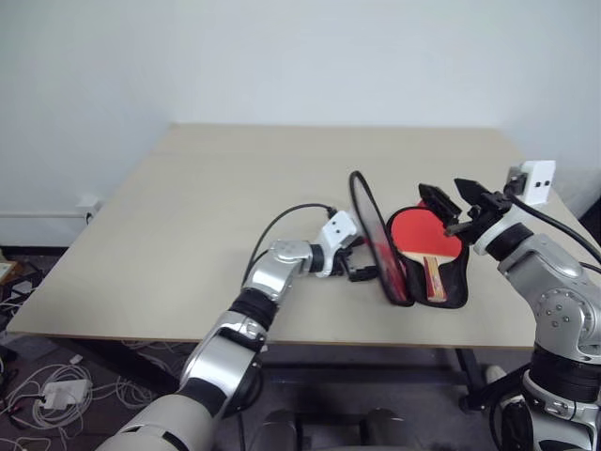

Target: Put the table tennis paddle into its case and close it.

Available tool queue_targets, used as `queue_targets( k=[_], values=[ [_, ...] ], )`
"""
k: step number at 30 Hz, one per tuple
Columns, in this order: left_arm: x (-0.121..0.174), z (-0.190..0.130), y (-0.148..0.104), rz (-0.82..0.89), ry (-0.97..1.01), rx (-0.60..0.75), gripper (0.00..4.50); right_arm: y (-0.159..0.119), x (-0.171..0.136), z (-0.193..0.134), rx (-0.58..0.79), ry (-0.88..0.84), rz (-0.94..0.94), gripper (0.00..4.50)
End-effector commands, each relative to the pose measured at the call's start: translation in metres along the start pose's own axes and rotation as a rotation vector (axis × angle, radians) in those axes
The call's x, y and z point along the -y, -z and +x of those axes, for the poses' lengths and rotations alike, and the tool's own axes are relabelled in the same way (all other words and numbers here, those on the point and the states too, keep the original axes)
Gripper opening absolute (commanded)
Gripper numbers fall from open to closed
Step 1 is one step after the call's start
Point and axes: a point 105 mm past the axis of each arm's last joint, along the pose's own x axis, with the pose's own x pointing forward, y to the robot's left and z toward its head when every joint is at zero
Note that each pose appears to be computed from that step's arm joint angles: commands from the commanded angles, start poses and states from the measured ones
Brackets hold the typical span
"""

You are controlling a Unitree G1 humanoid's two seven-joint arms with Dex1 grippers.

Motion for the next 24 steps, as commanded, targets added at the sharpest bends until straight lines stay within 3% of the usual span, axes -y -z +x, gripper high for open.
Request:
queue_targets(
  k=[1, 9, 24],
  values=[
    [0.003, 0.01, -0.02, -0.02, 0.005, 0.054, 4.5, -0.03, -0.01, -0.007, 0.142, -0.032, 0.0, 4.49],
    [0.01, 0.029, -0.006, -0.13, -0.045, -0.005, 4.5, -0.031, -0.008, -0.013, 0.167, -0.012, 0.016, 4.49],
    [0.019, 0.048, -0.006, -0.699, -0.063, -0.021, 4.5, -0.02, 0.0, -0.003, 0.143, 0.044, 0.036, 4.49]
  ],
)
